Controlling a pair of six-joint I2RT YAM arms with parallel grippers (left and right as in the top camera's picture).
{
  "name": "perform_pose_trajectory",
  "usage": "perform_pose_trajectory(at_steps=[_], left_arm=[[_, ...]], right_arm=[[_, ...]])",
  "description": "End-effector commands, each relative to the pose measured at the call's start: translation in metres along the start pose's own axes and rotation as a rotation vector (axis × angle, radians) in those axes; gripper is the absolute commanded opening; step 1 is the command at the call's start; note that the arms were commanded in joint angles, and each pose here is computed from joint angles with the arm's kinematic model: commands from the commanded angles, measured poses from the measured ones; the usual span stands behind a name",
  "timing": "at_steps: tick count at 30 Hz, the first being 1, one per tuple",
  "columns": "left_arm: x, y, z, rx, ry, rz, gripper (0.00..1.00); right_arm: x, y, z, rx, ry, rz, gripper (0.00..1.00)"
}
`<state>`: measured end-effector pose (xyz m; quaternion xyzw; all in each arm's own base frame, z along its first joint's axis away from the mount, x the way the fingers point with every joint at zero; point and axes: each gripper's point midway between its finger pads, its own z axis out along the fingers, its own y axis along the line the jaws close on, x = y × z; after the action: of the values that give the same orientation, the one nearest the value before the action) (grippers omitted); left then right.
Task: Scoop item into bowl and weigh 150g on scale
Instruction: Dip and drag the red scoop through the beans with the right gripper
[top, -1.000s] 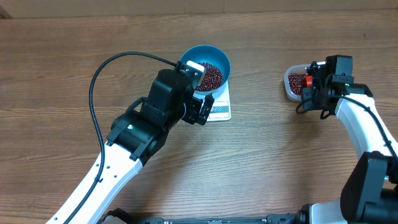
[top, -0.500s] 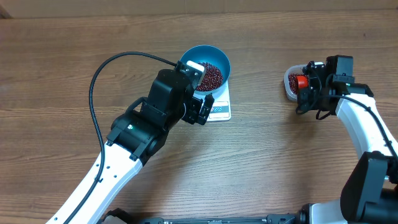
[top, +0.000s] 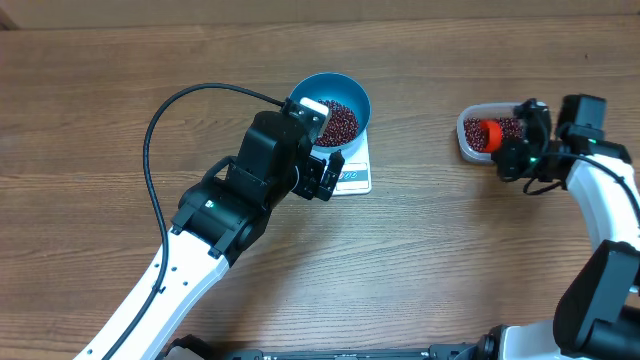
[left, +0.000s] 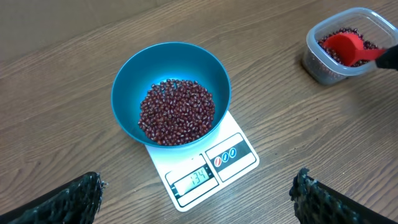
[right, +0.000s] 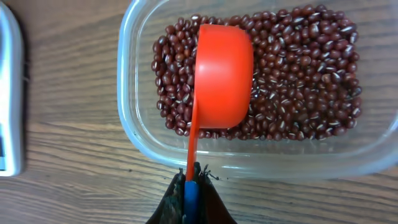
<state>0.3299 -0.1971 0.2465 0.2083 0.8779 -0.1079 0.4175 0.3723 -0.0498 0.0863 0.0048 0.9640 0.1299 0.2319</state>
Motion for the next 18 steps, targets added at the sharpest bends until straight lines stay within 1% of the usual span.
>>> perform_pose_trajectory(at_steps=[1,13,18], left_arm=[[-0.009,-0.001,-0.002,0.009,-0.018,0.008,0.99],[-0.009,-0.001,-0.002,0.009,-0.018,0.008,0.99],[-0.009,-0.001,-0.003,0.009,-0.019,0.007,1.00]], right_arm=[[-0.008,0.007,-0.008,-0.143,-0.059,0.055,0.04],[-0.016,0.005,-0.034,-0.340,-0.160,0.155,0.04],[-0.022,0.013,-0.048,-0.458,-0.217,0.177,0.04]])
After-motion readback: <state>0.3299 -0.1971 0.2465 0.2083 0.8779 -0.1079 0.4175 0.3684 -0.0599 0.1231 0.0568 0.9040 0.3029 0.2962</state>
